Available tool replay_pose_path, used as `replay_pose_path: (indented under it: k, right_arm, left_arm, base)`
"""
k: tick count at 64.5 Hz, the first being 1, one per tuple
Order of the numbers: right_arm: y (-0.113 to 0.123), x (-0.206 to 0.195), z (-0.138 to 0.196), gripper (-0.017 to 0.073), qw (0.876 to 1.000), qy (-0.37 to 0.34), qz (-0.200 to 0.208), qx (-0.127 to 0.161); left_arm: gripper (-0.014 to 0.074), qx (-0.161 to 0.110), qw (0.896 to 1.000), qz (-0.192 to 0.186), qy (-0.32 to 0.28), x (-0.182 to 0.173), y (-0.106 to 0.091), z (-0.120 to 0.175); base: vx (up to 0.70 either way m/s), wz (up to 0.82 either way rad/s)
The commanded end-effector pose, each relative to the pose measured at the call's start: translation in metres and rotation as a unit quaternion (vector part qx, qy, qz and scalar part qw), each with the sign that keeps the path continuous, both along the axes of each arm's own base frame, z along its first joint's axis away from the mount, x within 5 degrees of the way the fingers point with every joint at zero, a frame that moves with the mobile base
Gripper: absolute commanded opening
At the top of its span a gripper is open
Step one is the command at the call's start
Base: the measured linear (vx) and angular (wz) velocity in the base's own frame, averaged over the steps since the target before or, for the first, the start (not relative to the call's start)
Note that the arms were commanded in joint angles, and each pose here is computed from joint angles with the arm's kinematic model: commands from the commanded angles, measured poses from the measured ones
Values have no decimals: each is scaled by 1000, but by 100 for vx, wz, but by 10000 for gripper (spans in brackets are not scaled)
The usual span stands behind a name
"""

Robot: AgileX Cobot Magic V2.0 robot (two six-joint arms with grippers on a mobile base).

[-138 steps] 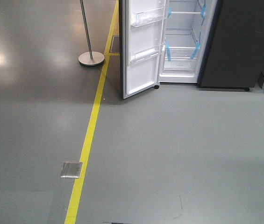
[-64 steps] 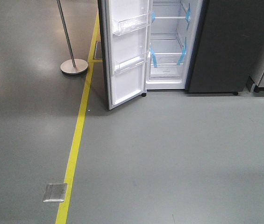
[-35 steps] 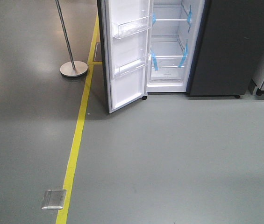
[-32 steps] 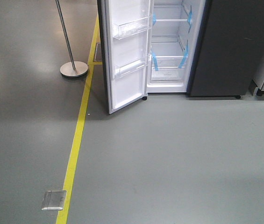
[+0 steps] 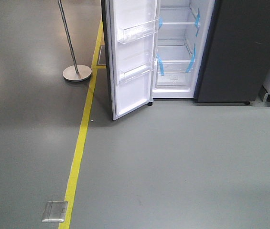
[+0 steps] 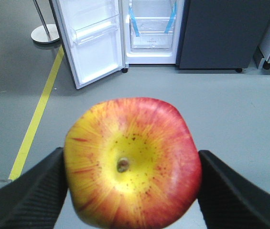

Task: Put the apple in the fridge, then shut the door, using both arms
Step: 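Approach the open refrigerator door with the apple held in the right gripper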

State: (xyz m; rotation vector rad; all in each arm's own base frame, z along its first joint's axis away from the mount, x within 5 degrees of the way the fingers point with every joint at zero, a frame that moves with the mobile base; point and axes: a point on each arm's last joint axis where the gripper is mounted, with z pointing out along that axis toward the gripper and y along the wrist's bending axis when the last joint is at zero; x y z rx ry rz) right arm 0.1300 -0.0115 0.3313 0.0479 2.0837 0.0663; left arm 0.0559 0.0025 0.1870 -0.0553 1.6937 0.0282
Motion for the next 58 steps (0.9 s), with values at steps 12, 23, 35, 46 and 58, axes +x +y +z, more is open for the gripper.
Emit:
replay_pose_path:
  k: [12,23,35,46,58]
  right_arm:
    - [-2,2,16,225,999,-50,-16,0]
    - [-2,2,16,225,999,-50,-16,0]
    - [-2,2,16,225,999,-50,-16,0]
    - [-2,2,16,225,999,-50,-16,0]
    - [-2,2,16,225,999,-50,-16,0]
  left_arm:
    - [-6,-5,999,-1,-34,0,0,1]
    - [-6,-5,999,-1,-34,0,0,1]
    - [-6,-5,999,-1,-34,0,0,1]
    - [-6,-5,999,-1,-34,0,0,1]
    - [-6,-5,999,-1,-34,0,0,1]
  base:
    - [10,1]
    - [11,1]
    - [11,1]
    - [11,1]
    - [10,1]
